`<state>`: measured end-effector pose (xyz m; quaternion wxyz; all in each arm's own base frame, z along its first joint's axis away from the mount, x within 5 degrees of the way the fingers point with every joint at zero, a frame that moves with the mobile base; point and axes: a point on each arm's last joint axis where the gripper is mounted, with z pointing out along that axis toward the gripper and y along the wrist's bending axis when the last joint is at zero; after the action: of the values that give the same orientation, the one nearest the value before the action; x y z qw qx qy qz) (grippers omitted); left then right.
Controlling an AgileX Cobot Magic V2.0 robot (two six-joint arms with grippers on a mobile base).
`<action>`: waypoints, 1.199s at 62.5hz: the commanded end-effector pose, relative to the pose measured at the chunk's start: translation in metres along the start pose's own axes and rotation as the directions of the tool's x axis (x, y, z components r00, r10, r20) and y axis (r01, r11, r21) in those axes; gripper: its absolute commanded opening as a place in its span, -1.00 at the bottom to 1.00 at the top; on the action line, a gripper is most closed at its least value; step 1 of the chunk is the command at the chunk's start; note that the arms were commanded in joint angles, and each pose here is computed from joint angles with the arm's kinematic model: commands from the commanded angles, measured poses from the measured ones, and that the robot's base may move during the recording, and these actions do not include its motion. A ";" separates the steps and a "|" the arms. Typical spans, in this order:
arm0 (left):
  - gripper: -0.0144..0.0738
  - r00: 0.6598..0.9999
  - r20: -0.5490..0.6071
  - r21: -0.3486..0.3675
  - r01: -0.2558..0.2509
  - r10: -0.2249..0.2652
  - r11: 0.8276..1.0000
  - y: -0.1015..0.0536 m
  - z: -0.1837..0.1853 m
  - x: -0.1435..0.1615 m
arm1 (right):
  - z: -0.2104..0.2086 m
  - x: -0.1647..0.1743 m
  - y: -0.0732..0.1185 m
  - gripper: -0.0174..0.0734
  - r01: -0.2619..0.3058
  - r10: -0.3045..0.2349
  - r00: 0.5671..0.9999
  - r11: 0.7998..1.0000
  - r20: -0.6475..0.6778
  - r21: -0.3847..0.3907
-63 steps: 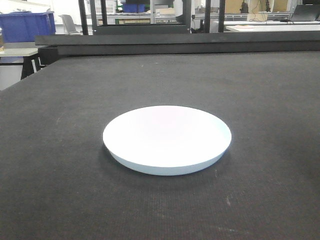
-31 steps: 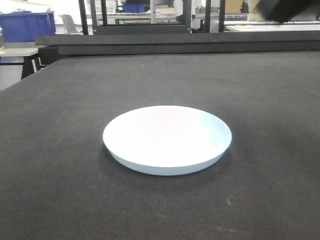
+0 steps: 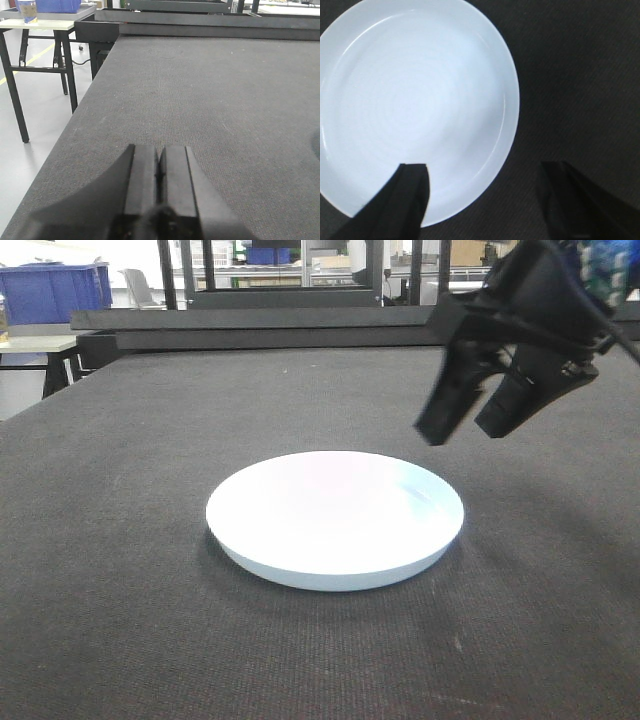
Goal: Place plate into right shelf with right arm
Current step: 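Lower the open right gripper onto the rim of the white plate, then close the right gripper on the plate rim and lift it upright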
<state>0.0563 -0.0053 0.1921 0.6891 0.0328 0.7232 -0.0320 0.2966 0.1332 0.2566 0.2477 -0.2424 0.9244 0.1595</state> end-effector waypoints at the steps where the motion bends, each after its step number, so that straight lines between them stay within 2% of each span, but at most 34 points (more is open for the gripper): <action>1: -0.78 0.996 0.085 0.003 0.009 -0.009 1.000 0.000 0.000 -0.006 | -0.011 -0.020 0.001 0.77 0.018 -0.019 0.995 1.000 0.101 0.016; 23: -0.78 0.996 0.085 0.003 0.009 -0.009 1.000 0.000 0.000 -0.006 | 0.021 -0.023 -0.008 0.77 0.001 -0.001 0.999 1.000 0.036 0.010; 40: -0.78 0.996 0.085 0.003 0.009 -0.009 1.000 0.000 0.000 -0.006 | 0.038 -0.017 -0.012 0.36 -0.012 0.012 1.000 1.000 -0.029 -0.002; 51: -0.78 0.996 0.085 0.003 0.009 -0.009 1.000 0.000 0.000 -0.006 | 0.040 -0.016 -0.012 0.22 -0.013 0.013 0.999 1.000 -0.040 -0.005; 75: -0.78 0.996 0.085 0.003 0.009 -0.009 1.000 0.000 0.000 -0.006 | 0.049 -0.014 -0.014 0.20 -0.020 0.019 0.998 1.000 -0.061 -0.006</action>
<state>0.0563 -0.0053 0.1921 0.6891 0.0328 0.7232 -0.0320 0.3295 0.1453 0.1986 0.1759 -0.2386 0.9430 0.1510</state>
